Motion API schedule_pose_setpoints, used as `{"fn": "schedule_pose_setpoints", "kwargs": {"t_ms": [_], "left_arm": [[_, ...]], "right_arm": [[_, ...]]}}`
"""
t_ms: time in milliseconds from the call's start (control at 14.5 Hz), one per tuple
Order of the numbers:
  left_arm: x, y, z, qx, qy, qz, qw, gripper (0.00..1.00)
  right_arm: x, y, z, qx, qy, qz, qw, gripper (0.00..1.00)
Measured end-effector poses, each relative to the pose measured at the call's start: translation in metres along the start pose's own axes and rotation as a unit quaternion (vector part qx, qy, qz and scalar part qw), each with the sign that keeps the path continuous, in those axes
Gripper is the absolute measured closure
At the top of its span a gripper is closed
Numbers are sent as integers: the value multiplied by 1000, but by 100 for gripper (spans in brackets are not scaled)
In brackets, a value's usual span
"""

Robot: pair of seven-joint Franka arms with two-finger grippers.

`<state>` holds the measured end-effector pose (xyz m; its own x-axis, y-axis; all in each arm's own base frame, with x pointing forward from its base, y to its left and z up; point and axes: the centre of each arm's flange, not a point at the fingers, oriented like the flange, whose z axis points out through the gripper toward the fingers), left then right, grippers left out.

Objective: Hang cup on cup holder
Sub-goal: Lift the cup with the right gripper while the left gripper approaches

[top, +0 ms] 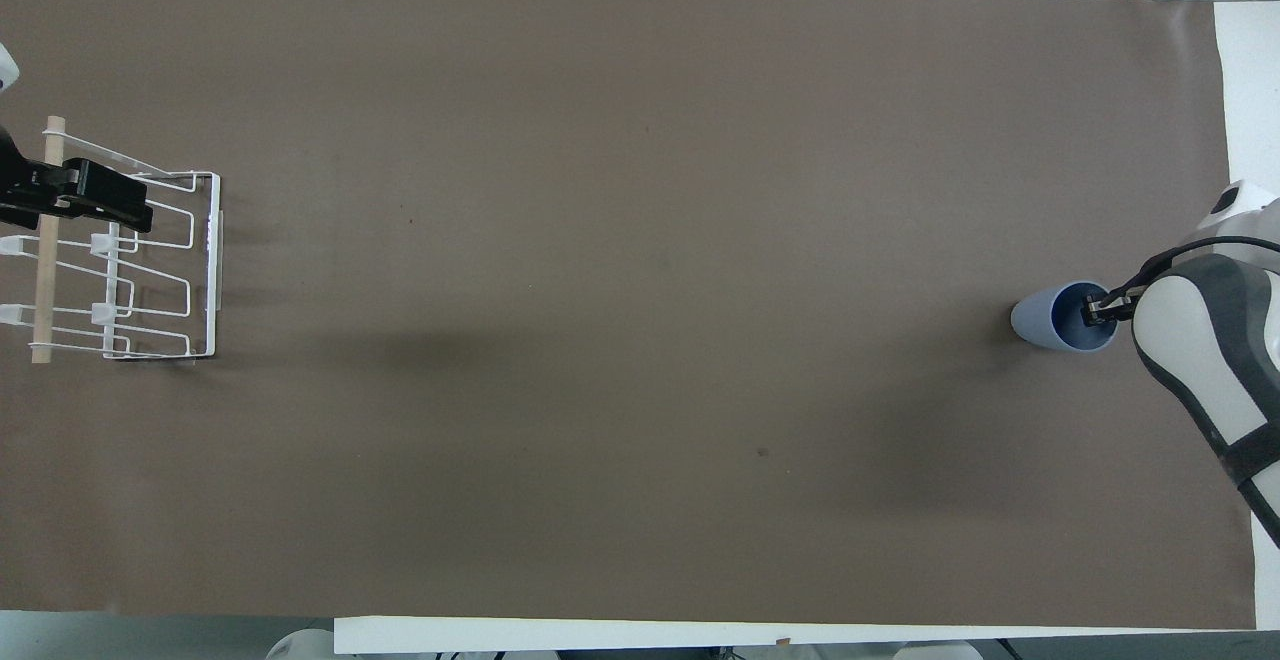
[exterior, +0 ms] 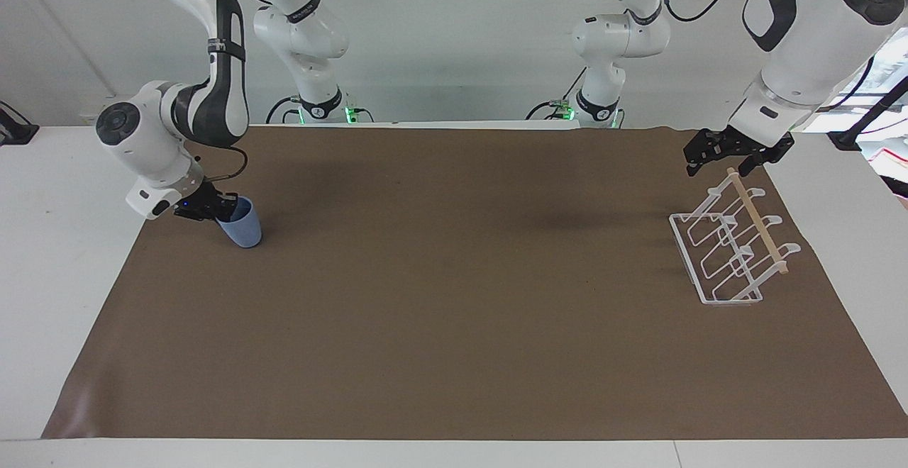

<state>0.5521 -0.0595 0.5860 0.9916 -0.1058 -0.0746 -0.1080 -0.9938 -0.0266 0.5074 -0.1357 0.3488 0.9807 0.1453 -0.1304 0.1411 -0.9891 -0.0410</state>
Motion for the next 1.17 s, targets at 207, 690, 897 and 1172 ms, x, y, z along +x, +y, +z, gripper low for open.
{"fn": "schedule_pose_setpoints", "kwargs": {"t_ms": [207, 690, 897, 1172], "left_arm": [[0, 0, 0, -1, 1, -25, 1000, 0], [7, 49, -7, -22, 40, -248, 968, 0], [5, 86, -4, -52, 30, -401, 914, 0], [0, 129, -7, -95, -5, -572, 815, 0]], "right_arm": [[3, -9, -20, 30, -26, -7, 999, 95], [29, -120, -86, 275, -11, -22, 961, 95], [34, -160, -90, 370, -3, -21, 929, 95], [38, -230, -84, 453, -16, 6, 891, 95]]}}
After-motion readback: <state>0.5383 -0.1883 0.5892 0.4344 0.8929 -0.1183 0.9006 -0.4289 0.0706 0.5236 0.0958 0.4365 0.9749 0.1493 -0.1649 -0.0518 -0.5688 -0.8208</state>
